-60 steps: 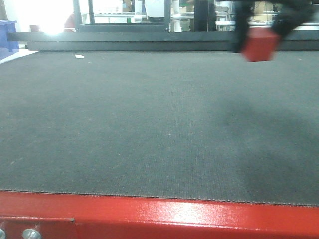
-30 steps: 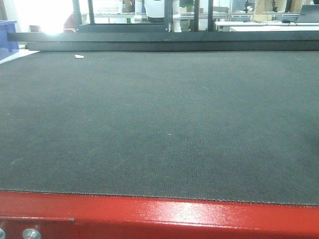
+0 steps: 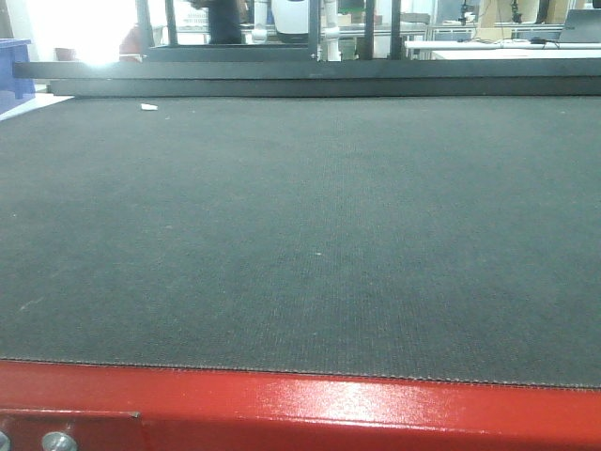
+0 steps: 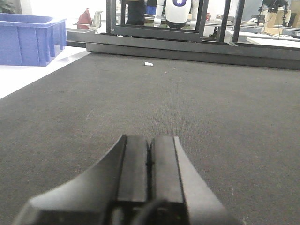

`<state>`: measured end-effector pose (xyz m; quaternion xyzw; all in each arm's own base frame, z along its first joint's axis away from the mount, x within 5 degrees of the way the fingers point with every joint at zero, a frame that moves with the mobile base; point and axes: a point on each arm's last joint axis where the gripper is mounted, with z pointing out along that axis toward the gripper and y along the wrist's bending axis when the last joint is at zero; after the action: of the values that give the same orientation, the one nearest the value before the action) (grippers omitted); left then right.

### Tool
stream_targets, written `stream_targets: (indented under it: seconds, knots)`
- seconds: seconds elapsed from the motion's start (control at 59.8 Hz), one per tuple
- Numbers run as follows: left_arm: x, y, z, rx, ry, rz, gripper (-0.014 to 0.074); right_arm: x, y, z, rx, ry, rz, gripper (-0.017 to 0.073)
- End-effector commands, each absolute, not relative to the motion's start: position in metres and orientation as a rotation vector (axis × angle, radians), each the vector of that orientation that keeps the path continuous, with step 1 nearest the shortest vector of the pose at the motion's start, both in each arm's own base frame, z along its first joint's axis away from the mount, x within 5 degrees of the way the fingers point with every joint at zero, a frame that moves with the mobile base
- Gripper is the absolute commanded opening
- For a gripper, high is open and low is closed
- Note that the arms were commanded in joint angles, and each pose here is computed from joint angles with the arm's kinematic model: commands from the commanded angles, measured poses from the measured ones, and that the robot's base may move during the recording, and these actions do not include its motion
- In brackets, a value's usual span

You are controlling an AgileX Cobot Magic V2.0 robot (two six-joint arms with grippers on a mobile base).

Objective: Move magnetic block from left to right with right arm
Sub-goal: 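Lift the red cube with the right gripper and raise it clear, then drive the base away from the first table holding the cube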

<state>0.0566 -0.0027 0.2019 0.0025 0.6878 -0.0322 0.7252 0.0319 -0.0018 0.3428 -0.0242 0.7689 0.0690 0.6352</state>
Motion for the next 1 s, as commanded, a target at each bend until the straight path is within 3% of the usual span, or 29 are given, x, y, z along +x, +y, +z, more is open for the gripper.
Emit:
stream_targets:
  seconds: [0.0, 0.987]
  knots:
    - [0.055, -0.0029, 0.208, 0.003, 1.421, -0.082, -0.0116, 0.0242, -0.0041, 0.3587, -0.069, 1.617, 0.143, 0.016]
    - [0.055, -0.0029, 0.208, 0.003, 1.421, -0.082, -0.0116, 0.0205, -0.0051, 0.3587, -0.067, 1.605, 0.145, 0.016]
